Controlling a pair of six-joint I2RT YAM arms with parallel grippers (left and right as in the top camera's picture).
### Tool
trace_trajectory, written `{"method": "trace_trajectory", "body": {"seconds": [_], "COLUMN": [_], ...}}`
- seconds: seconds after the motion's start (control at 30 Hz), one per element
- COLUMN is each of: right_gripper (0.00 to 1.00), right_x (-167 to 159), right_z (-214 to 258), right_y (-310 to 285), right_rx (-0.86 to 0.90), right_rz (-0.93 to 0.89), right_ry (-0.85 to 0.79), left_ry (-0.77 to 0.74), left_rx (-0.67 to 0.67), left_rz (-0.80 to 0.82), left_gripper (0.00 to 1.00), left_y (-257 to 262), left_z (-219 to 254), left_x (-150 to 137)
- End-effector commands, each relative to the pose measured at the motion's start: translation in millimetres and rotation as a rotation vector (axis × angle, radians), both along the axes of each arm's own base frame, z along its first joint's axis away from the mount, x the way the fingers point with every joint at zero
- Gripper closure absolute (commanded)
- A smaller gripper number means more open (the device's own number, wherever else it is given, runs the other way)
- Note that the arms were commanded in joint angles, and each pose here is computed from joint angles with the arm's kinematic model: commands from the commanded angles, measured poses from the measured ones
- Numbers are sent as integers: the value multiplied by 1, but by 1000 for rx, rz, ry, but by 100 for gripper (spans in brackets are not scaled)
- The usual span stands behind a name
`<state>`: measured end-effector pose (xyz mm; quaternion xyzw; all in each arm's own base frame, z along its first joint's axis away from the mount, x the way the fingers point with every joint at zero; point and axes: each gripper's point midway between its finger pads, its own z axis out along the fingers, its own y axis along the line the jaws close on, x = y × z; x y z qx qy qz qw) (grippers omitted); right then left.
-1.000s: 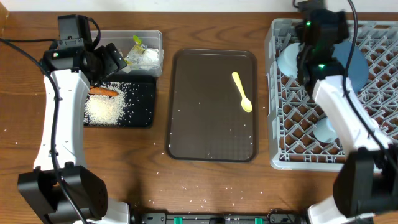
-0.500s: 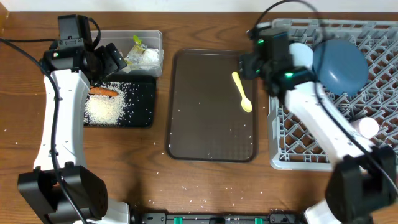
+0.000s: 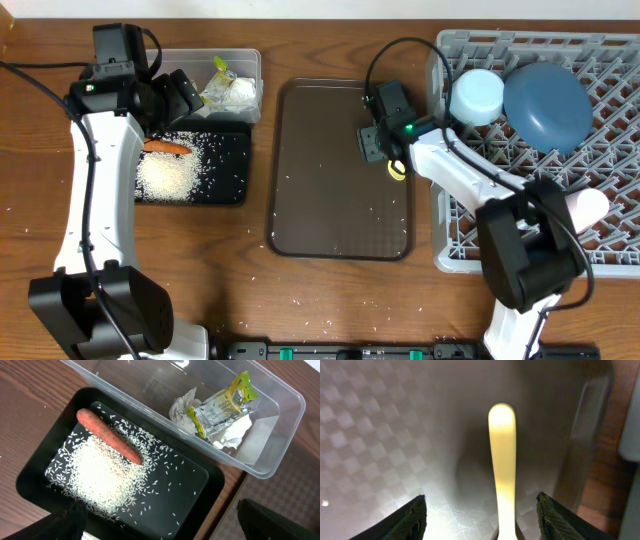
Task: Sort waste into correct bins and load items into the dishwasher rack
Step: 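Return the right gripper to the brown tray and grasp the yellow spoon, then carry the yellow spoon right and insert it upright in the rack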
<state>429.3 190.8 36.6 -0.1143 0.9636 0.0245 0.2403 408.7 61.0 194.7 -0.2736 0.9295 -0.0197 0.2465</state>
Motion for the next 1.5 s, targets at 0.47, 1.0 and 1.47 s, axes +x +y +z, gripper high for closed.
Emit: {"method": "trace_trajectory", "body": {"seconds": [0.47, 1.0, 1.47], "right_gripper": [75, 99, 99], "right_x": [-11, -16, -38], "right_z": [-34, 6, 154], "right_y": [-21, -1, -71], "right_rx": [-33, 31, 119], "right_rz": [-76, 82, -176], "right_ry": [107, 115, -37], "left_ry": [3, 3, 3], "left_rx": [5, 5, 5], "left_rz": [1, 1, 1], "left_gripper": [2, 2, 2], "left_y": [1, 1, 1], "left_z": [0, 0, 0], "left_x": [0, 0, 0]}}
